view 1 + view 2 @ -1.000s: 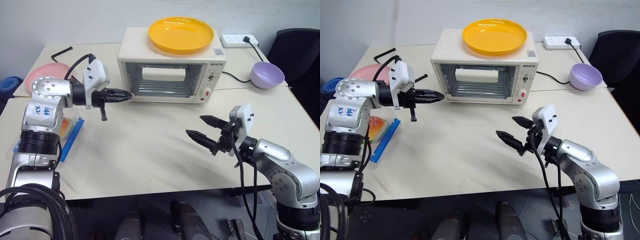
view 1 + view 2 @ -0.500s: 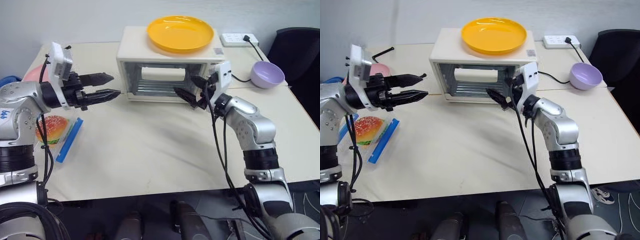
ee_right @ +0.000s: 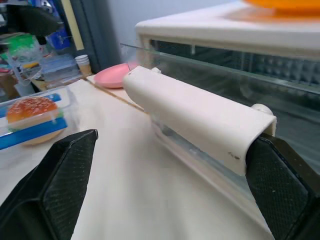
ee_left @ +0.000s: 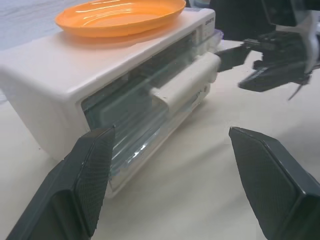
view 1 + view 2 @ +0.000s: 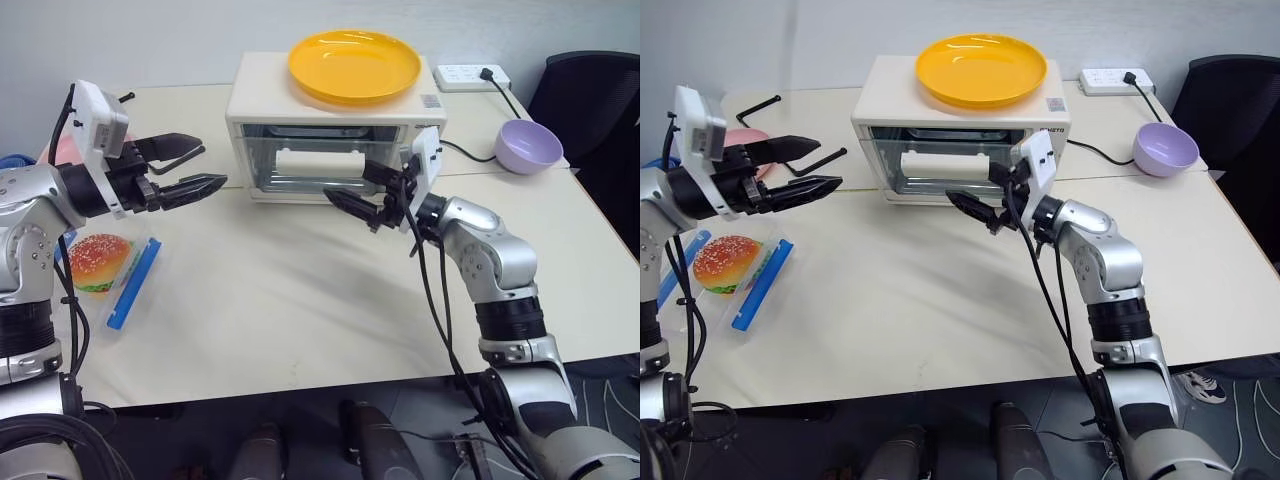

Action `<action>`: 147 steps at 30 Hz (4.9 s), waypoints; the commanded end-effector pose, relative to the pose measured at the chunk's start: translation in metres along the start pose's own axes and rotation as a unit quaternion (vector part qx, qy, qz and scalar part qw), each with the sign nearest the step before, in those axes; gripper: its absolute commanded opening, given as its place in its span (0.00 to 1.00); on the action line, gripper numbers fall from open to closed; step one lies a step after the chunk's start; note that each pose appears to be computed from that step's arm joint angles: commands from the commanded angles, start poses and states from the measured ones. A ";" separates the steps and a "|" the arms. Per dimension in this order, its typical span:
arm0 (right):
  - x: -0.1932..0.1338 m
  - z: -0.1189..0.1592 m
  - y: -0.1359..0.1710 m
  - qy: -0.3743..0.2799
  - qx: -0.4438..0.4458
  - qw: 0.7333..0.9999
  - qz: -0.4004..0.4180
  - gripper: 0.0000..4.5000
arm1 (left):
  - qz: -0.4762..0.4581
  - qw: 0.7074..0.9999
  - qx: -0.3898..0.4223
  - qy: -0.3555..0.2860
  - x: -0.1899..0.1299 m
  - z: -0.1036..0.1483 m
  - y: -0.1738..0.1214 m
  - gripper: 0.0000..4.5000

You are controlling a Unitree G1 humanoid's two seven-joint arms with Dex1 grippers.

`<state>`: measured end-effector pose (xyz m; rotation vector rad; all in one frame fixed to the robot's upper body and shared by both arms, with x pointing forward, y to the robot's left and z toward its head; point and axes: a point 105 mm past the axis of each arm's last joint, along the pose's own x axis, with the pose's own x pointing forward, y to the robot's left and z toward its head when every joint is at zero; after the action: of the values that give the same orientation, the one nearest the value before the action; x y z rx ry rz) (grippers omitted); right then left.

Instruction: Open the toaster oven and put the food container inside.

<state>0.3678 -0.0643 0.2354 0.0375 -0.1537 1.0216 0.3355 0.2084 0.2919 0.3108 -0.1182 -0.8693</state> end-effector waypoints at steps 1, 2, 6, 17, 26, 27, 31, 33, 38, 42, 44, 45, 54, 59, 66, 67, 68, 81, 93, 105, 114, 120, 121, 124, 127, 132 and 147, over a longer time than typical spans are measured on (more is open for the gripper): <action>0.001 0.018 0.026 -0.032 -0.016 0.998 0.048 1.00 | 0.034 0.998 0.042 -0.013 0.004 0.015 0.016 0.77; -0.001 0.015 0.029 -0.029 -0.013 0.998 0.051 1.00 | 0.035 0.998 0.047 -0.014 0.008 0.016 0.018 0.73; -0.009 0.002 0.040 -0.013 -0.004 0.998 0.059 1.00 | 0.029 0.998 0.061 -0.011 0.022 0.017 0.025 0.47; -0.020 -0.019 0.042 0.011 0.006 1.000 0.027 1.00 | -0.090 0.989 0.100 0.062 0.057 -0.011 0.012 0.00; -0.035 -0.023 0.036 0.021 -0.001 1.000 -0.011 1.00 | -0.146 0.978 0.108 0.102 0.061 -0.043 -0.006 0.00; -0.038 -0.023 0.035 0.024 -0.003 1.000 -0.016 1.00 | -0.145 0.978 0.106 0.101 0.061 -0.043 -0.006 0.00; -0.077 -0.027 0.029 0.063 -0.013 0.997 -0.042 1.00 | -0.150 0.978 0.099 0.102 0.057 -0.048 -0.012 0.00; -0.092 -0.026 0.032 0.079 -0.016 0.996 -0.039 1.00 | -0.150 0.978 0.095 0.106 0.054 -0.052 -0.013 0.00; -0.122 -0.015 0.055 0.117 -0.013 0.993 0.022 1.00 | -0.146 0.978 0.073 0.128 0.046 -0.074 -0.027 0.00; -0.119 -0.004 0.054 0.106 -0.018 0.994 0.025 1.00 | -0.144 0.975 0.063 0.156 0.043 -0.095 -0.038 0.00; -0.115 0.000 0.051 0.098 -0.018 0.995 0.024 1.00 | -0.137 0.975 0.055 0.166 0.045 -0.104 -0.042 0.00; -0.112 0.001 0.051 0.095 -0.020 0.995 0.026 1.00 | -0.131 0.975 0.050 0.171 0.046 -0.107 -0.042 0.00; -0.091 0.016 0.054 0.073 -0.028 0.994 0.075 1.00 | -0.067 0.984 0.039 0.163 0.036 -0.107 -0.051 0.13; -0.082 0.029 0.058 0.057 -0.029 0.991 0.114 1.00 | 0.025 0.992 -0.022 0.120 0.001 -0.075 -0.053 0.47; -0.074 0.030 0.059 0.066 -0.024 0.984 0.165 1.00 | 0.196 0.965 -0.161 0.064 -0.072 -0.056 -0.071 0.94; -0.072 0.030 0.058 0.067 -0.022 0.983 0.172 1.00 | 0.226 0.955 -0.181 0.060 -0.086 -0.060 -0.075 0.99; -0.069 0.030 0.058 0.067 -0.019 0.981 0.181 1.00 | 0.253 0.944 -0.204 0.054 -0.099 -0.065 -0.081 0.99; -0.045 0.033 0.059 0.068 -0.029 0.968 0.240 1.00 | 0.517 0.782 -0.347 -0.041 -0.197 -0.094 -0.088 0.99; -0.044 0.031 0.061 0.047 -0.024 0.977 0.207 1.00 | 0.606 0.652 -0.451 -0.054 -0.216 -0.134 -0.058 0.99; -0.052 0.028 0.067 0.032 -0.020 0.985 0.171 1.00 | 0.624 0.599 -0.502 0.027 -0.205 -0.157 -0.029 0.86; -0.057 0.030 0.065 0.031 -0.024 0.987 0.157 1.00 | 0.619 0.599 -0.505 0.054 -0.202 -0.156 -0.019 0.26; -0.066 0.029 0.068 0.045 -0.002 0.985 0.166 1.00 | 0.594 0.630 -0.491 0.094 -0.194 -0.150 -0.009 0.07; -0.068 0.030 0.067 0.044 0.007 0.986 0.163 1.00 | 0.582 0.646 -0.482 0.107 -0.190 -0.146 -0.005 0.07; -0.072 0.033 0.065 0.041 0.011 0.988 0.149 1.00 | 0.527 0.703 -0.456 0.142 -0.170 -0.130 0.008 0.07; -0.076 0.032 0.059 0.045 -0.005 0.992 0.119 1.00 | 0.463 0.755 -0.435 0.165 -0.148 -0.112 0.016 0.07; -0.086 0.025 0.052 0.053 -0.004 0.995 0.080 1.00 | 0.369 0.818 -0.404 0.179 -0.106 -0.080 0.025 0.07; -0.109 0.023 0.045 0.054 -0.014 0.998 0.000 1.00 | 0.189 0.899 -0.330 0.219 0.058 -0.068 -0.002 0.07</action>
<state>0.2765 -0.1328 0.2281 -0.0106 -0.0147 1.0309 0.3793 0.1802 0.2026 -0.1888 0.6095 -0.3904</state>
